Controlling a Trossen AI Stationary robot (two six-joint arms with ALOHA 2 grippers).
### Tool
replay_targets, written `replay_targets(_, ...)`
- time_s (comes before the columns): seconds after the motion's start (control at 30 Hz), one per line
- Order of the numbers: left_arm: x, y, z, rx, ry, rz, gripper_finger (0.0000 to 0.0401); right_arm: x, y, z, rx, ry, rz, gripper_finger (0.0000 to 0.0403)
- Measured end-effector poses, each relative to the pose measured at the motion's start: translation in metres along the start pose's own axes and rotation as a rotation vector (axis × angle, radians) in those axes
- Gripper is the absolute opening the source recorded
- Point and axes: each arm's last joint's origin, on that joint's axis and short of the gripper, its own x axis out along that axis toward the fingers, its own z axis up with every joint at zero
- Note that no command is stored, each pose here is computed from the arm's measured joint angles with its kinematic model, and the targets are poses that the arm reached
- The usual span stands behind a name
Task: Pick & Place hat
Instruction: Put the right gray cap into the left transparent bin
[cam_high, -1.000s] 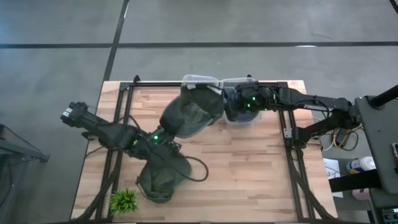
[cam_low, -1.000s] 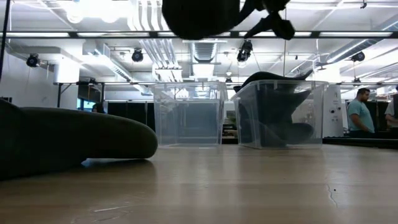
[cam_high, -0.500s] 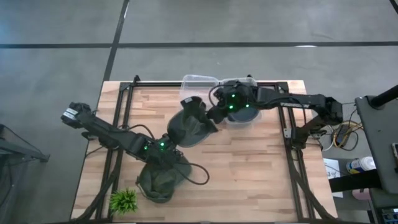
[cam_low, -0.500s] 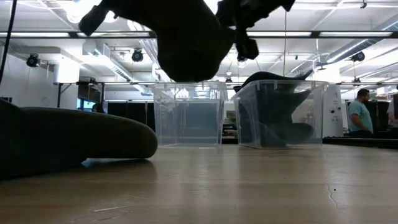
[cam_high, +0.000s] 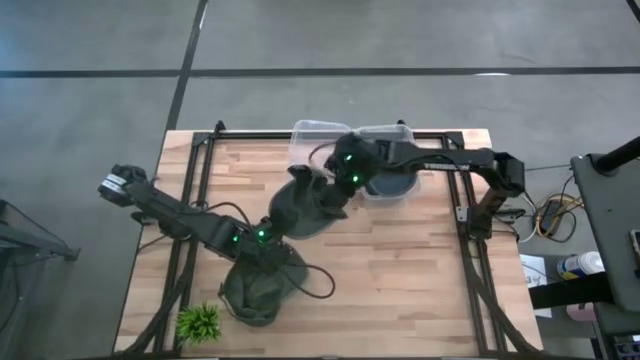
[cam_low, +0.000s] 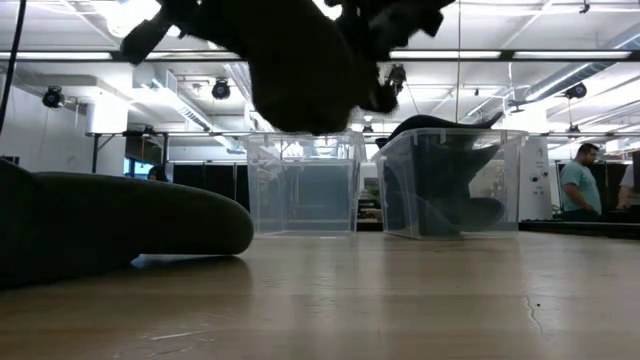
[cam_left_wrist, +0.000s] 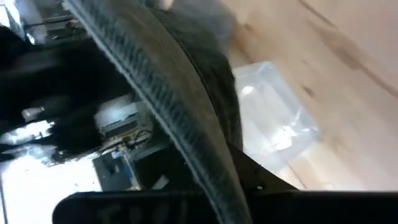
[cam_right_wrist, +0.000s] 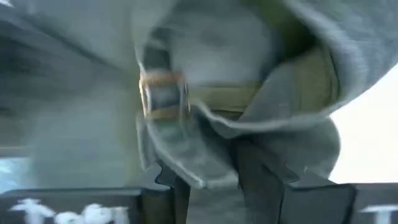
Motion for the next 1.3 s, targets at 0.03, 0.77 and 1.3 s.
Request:
replay_targets(0.03, -0.002, 0.004, 0.000, -0.012, 0.001, 0.012, 0.0009, 0.006, -0.006, -0.003, 0.014, 0.039, -0.034, 0.0114)
replay_targets(0.77, -0.009, 0.026, -0.001, -0.077, 0.005, 0.065, 0.0009, -0.135, 0.005, -0.008, 0.020, -0.360, -0.203, 0.0109)
replay_targets(1.3, 0.002, 0.034, 0.007, -0.161, -0.032, 0.103, 0.0009, -0.014, 0.009, 0.007, -0.020, -0.040, 0.061, 0.0109)
